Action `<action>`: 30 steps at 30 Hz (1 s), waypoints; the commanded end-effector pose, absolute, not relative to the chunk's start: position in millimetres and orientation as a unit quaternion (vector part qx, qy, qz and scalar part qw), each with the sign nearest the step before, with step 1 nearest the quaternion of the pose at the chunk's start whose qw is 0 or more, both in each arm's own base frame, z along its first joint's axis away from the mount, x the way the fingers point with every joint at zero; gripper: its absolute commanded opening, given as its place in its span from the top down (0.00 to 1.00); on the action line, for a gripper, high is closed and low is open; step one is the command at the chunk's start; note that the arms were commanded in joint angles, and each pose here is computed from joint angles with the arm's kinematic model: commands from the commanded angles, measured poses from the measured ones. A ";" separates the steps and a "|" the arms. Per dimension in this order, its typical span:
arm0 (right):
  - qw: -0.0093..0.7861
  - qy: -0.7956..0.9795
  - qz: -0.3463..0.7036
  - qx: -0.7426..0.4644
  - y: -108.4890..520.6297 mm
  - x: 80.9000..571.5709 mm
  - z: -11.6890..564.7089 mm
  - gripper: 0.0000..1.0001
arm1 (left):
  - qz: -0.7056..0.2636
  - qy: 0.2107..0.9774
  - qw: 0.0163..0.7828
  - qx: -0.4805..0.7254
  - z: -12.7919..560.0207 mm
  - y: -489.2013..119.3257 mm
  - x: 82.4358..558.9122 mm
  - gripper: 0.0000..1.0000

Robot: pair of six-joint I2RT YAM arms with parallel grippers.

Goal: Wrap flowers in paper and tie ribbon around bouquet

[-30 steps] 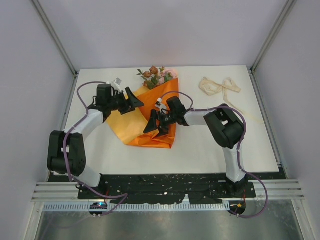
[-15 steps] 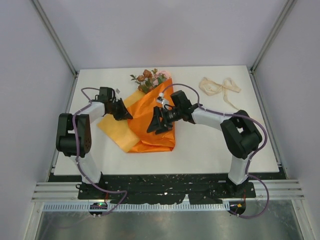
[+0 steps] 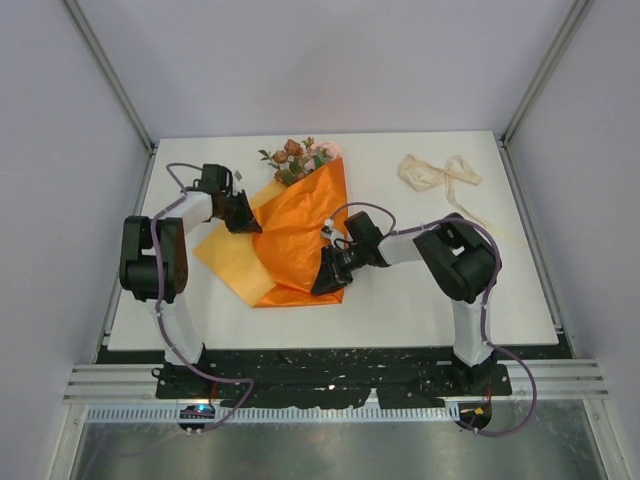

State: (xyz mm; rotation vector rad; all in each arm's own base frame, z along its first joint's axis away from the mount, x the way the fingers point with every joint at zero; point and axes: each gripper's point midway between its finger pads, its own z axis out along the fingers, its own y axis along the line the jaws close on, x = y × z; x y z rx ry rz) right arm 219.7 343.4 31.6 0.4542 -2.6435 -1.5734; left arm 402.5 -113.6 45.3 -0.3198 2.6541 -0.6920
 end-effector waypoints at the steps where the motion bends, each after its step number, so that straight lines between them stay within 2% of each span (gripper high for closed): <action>1: -0.046 -0.827 -0.539 0.154 364.2 247.4 34.5 0.76 | -0.225 0.952 0.184 -0.099 44.3 -104.7 413.0 1.00; 3: -0.039 -0.826 -0.547 0.130 369.1 251.8 26.3 0.77 | -0.225 0.952 0.183 -0.098 45.2 -105.5 415.4 1.00; 4: -0.036 -0.827 -0.547 0.121 369.1 251.7 21.9 0.76 | -0.225 0.952 0.185 -0.098 47.4 -104.2 416.9 0.95; 5: -0.036 -0.826 -0.552 0.106 371.7 254.8 17.0 0.77 | -0.229 0.950 0.192 -0.095 52.4 -104.3 418.8 0.81; 7: -0.032 -0.829 -0.551 0.087 372.3 256.4 8.7 0.77 | -0.244 0.938 0.226 -0.103 71.1 -96.3 426.3 0.63; 10: -0.036 -0.831 -0.551 0.058 374.5 261.6 0.8 0.77 | -0.291 0.878 0.351 -0.149 134.4 -58.3 445.3 0.44; 11: -0.040 -0.830 -0.553 0.057 376.5 263.0 0.4 0.77 | -0.311 0.856 0.384 -0.150 152.3 -51.5 448.8 0.41; 14: -0.037 -0.830 -0.555 0.039 382.2 268.7 -4.5 0.76 | -0.351 0.827 0.423 -0.117 196.2 -52.2 443.3 0.41; 18: -0.036 -0.830 -0.555 0.039 389.9 269.8 -6.3 0.76 | -0.463 0.812 0.350 -0.063 200.4 -111.1 413.7 0.49; 23: -0.032 -0.834 -0.548 0.053 387.0 264.6 -3.0 0.76 | -0.501 0.822 0.262 -0.064 152.0 -172.7 388.1 0.54; 27: -0.016 -0.842 -0.533 0.080 381.2 253.1 -2.3 0.76 | -0.500 0.834 0.217 -0.083 115.6 -185.0 384.7 0.48; 30: 0.006 -0.843 -0.532 0.083 378.2 245.0 -3.3 0.76 | -0.462 0.861 0.183 -0.105 79.7 -178.8 384.0 0.47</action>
